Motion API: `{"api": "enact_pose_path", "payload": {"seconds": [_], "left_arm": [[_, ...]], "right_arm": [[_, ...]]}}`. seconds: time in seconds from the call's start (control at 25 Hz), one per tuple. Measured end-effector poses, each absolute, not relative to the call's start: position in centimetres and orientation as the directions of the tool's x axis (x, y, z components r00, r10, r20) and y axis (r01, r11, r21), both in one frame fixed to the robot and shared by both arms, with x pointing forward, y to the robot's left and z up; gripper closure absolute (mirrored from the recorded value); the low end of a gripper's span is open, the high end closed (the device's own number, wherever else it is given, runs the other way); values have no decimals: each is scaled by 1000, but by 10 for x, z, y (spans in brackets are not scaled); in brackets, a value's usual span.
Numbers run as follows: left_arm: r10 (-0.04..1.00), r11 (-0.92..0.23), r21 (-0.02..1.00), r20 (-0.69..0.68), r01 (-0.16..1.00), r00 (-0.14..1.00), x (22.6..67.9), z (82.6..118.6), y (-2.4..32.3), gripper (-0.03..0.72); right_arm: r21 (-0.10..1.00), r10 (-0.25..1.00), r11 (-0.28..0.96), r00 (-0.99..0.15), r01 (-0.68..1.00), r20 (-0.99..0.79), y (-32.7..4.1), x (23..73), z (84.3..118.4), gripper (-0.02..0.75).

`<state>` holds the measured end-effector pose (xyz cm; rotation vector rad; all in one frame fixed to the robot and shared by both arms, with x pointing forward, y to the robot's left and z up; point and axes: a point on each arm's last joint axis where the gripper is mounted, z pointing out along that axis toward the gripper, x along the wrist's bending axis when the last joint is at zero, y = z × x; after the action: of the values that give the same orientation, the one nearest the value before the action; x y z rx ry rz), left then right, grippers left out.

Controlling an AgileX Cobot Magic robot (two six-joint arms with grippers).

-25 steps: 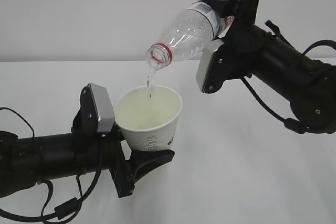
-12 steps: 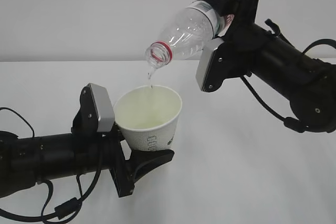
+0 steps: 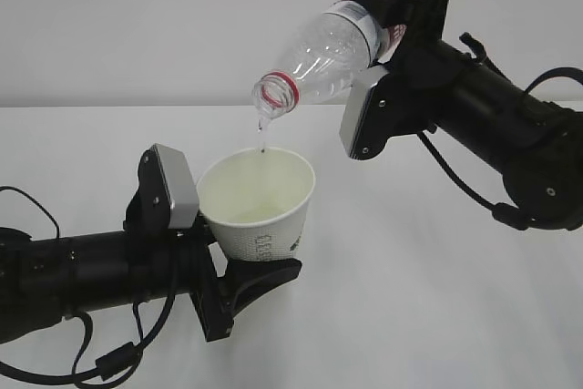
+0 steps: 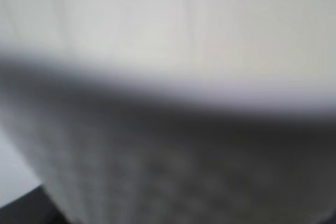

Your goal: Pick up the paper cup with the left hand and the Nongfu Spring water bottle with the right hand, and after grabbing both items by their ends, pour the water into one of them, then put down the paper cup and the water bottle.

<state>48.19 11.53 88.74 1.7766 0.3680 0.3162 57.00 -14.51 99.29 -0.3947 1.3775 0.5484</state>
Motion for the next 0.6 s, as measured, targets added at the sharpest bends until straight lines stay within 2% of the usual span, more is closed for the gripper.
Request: {"api": "enact_pose_path", "payload": {"seconds": [0.6], "left_arm": [[411, -218, 973, 17, 80, 911, 482, 887, 115, 178]], "right_arm": [[52, 134, 813, 100, -580, -986, -145, 570, 993, 214]]}}
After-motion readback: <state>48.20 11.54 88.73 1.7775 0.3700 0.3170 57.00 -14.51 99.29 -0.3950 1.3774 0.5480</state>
